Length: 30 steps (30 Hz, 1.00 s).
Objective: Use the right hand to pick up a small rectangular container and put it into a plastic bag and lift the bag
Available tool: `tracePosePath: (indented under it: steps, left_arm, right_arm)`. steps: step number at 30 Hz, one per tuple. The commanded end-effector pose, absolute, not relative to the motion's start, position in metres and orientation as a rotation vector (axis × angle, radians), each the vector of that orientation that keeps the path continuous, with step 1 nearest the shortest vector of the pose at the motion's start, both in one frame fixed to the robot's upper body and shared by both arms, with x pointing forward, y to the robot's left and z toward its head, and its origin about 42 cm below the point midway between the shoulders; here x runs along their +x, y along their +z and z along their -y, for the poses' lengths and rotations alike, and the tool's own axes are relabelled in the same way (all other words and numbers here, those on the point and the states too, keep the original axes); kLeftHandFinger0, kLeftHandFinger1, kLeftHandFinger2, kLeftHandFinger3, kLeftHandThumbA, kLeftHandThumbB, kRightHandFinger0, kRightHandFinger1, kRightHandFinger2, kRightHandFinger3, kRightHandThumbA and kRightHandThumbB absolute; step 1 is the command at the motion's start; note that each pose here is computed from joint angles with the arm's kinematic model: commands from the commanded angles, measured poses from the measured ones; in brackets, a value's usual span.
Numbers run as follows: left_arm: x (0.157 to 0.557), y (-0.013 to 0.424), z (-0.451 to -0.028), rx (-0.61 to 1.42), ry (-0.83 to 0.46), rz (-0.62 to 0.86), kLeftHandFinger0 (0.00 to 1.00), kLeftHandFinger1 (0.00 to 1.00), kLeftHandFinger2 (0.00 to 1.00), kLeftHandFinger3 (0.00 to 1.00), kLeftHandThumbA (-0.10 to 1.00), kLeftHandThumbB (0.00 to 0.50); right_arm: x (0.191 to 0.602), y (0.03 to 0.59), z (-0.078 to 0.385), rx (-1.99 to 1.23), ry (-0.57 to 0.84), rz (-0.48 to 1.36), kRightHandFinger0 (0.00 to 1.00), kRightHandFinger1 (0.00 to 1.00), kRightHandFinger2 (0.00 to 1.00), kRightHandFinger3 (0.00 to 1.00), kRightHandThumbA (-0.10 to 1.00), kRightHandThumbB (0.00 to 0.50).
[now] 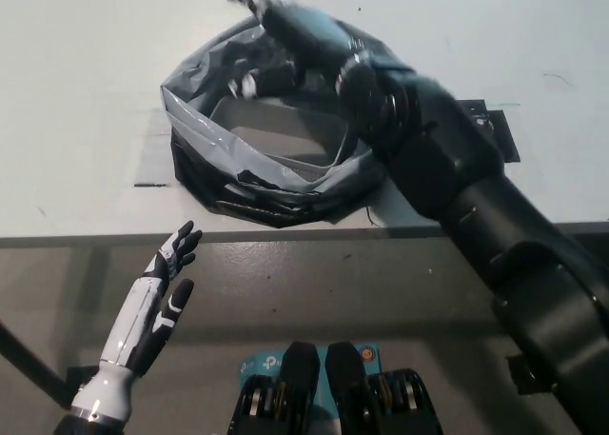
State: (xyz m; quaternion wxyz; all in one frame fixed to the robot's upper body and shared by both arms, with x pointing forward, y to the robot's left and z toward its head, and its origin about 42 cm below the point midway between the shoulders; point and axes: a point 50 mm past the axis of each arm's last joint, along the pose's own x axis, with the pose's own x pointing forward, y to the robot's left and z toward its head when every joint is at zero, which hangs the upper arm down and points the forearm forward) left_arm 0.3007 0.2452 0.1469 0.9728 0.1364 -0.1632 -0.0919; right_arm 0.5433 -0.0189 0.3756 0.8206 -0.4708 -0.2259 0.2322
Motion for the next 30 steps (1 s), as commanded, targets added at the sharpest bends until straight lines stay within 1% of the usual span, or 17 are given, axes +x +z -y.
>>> tracePosePath:
  steps: [1, 2, 4, 10, 12, 13, 15, 16, 17, 18, 19, 21, 23, 24, 26, 30]
  left_arm:
    - [0.304, 0.158, -0.245, 0.282, -0.206, 0.362, 1.00, 1.00, 1.00, 1.00, 0.95, 0.260]
    - [0.304, 0.158, -0.246, 0.284, -0.207, 0.362, 1.00, 1.00, 1.00, 1.00, 0.95, 0.261]
    - [0.304, 0.157, -0.246, 0.279, -0.208, 0.364, 1.00, 1.00, 1.00, 1.00, 0.95, 0.261]
    - [0.305, 0.156, -0.246, 0.270, -0.205, 0.360, 1.00, 1.00, 1.00, 1.00, 0.95, 0.269]
    - [0.304, 0.156, -0.246, 0.277, -0.206, 0.360, 1.00, 1.00, 1.00, 1.00, 0.96, 0.261]
    - [0.304, 0.156, -0.246, 0.286, -0.208, 0.363, 1.00, 1.00, 1.00, 1.00, 0.96, 0.247]
    - [0.304, 0.156, -0.245, 0.286, -0.210, 0.367, 1.00, 1.00, 1.00, 1.00, 0.96, 0.244]
    - [0.304, 0.155, -0.245, 0.282, -0.210, 0.368, 1.00, 1.00, 1.00, 1.00, 0.95, 0.240]
    - [0.303, 0.155, -0.244, 0.280, -0.210, 0.368, 1.00, 1.00, 1.00, 1.00, 0.95, 0.240]
    - [0.303, 0.154, -0.244, 0.281, -0.211, 0.369, 1.00, 1.00, 1.00, 1.00, 0.95, 0.246]
    - [0.303, 0.154, -0.244, 0.282, -0.212, 0.371, 1.00, 1.00, 1.00, 1.00, 0.95, 0.245]
    - [0.303, 0.153, -0.244, 0.282, -0.211, 0.370, 1.00, 1.00, 1.00, 1.00, 0.95, 0.244]
    - [0.302, 0.153, -0.244, 0.280, -0.213, 0.367, 1.00, 1.00, 1.00, 1.00, 0.95, 0.247]
    - [0.302, 0.152, -0.244, 0.281, -0.213, 0.366, 1.00, 1.00, 1.00, 1.00, 0.95, 0.247]
    - [0.301, 0.150, -0.244, 0.284, -0.212, 0.365, 1.00, 1.00, 1.00, 1.00, 0.95, 0.244]
    - [0.296, 0.147, -0.243, 0.276, -0.207, 0.357, 1.00, 1.00, 1.00, 1.00, 0.95, 0.248]
  right_arm:
    - [0.526, 0.466, 0.013, -0.928, 0.441, 0.727, 1.00, 1.00, 1.00, 1.00, 0.95, 0.500]
    - [0.525, 0.470, 0.014, -0.924, 0.435, 0.731, 1.00, 1.00, 1.00, 1.00, 0.95, 0.500]
    - [0.526, 0.474, 0.024, -0.922, 0.421, 0.717, 1.00, 1.00, 1.00, 1.00, 0.88, 0.500]
    - [0.540, 0.457, 0.050, -0.975, 0.380, 0.627, 1.00, 1.00, 1.00, 1.00, 0.92, 0.500]
    - [0.546, 0.447, 0.057, -0.991, 0.361, 0.584, 1.00, 1.00, 1.00, 1.00, 0.92, 0.500]
    - [0.552, 0.437, 0.063, -0.997, 0.347, 0.540, 1.00, 1.00, 1.00, 1.00, 0.91, 0.500]
    - [0.556, 0.429, 0.067, -0.994, 0.342, 0.511, 1.00, 1.00, 1.00, 1.00, 0.90, 0.500]
    - [0.558, 0.424, 0.071, -1.000, 0.339, 0.491, 1.00, 1.00, 1.00, 1.00, 0.84, 0.498]
    - [0.559, 0.421, 0.072, -1.006, 0.338, 0.481, 1.00, 1.00, 1.00, 1.00, 0.84, 0.498]
    - [0.566, 0.405, 0.082, -1.045, 0.324, 0.429, 1.00, 1.00, 1.00, 1.00, 0.95, 0.500]
    - [0.571, 0.394, 0.089, -1.063, 0.311, 0.392, 1.00, 1.00, 1.00, 1.00, 0.96, 0.500]
    - [0.578, 0.377, 0.102, -1.065, 0.299, 0.322, 1.00, 1.00, 1.00, 1.00, 0.96, 0.500]
    - [0.583, 0.362, 0.113, -1.041, 0.286, 0.266, 1.00, 1.00, 1.00, 1.00, 0.91, 0.500]
    - [0.586, 0.355, 0.119, -1.032, 0.279, 0.236, 1.00, 1.00, 1.00, 1.00, 0.91, 0.500]
    - [0.588, 0.343, 0.129, -1.039, 0.267, 0.191, 1.00, 1.00, 1.00, 1.00, 0.95, 0.500]
    - [0.589, 0.324, 0.140, -1.047, 0.260, 0.145, 1.00, 1.00, 1.00, 1.00, 0.96, 0.500]
